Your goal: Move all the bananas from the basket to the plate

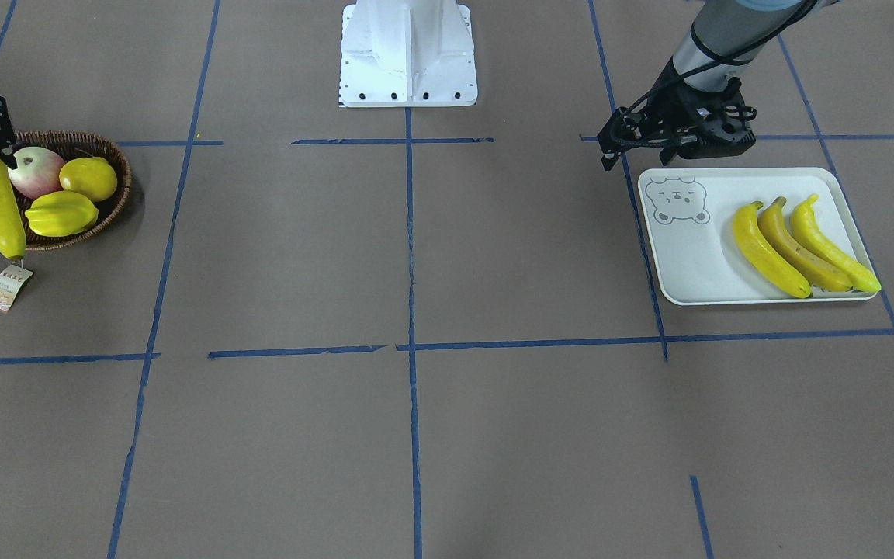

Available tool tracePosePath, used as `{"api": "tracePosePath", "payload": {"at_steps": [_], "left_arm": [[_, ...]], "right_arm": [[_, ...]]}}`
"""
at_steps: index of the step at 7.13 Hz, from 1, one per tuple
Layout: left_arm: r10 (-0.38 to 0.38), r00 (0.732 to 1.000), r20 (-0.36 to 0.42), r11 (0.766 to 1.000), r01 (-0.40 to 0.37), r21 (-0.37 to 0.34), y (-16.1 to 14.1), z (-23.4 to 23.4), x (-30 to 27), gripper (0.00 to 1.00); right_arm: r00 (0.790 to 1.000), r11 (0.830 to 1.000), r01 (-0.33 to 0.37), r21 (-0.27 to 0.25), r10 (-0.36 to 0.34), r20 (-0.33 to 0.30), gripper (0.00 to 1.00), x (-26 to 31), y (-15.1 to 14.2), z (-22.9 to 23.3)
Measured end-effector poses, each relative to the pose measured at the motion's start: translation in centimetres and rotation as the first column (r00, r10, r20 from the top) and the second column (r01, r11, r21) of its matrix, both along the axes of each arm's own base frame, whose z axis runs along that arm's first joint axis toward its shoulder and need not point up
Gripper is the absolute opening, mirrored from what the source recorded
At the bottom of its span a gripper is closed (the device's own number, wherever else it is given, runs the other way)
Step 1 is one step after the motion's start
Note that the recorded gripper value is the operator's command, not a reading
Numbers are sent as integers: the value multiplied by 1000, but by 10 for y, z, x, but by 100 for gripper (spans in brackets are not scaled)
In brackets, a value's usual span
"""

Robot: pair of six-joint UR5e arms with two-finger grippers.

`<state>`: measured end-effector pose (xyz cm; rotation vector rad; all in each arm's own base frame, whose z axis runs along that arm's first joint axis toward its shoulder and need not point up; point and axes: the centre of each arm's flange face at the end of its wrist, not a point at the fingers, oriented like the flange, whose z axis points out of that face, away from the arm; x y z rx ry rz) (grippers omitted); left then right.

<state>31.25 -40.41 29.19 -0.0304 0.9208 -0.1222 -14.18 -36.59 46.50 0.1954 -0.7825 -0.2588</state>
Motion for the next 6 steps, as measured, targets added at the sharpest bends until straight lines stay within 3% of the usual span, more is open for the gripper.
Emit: {"api": "tracePosePath", "payload": {"at_steps": [2,4,6], "left_arm": [[20,1000,-25,999,-19,27,4,-18,11,100],[27,998,-56,998,-23,54,5,-35,15,100],[52,994,-97,995,-43,89,7,-58,31,100]], "right_arm": [[986,995,-85,-46,90,139,19,-21,0,-39],[941,986,-117,-118,148,305,20,-66,9,-85],[902,978,-129,-162,183,391,21,-113,13,-128]]}}
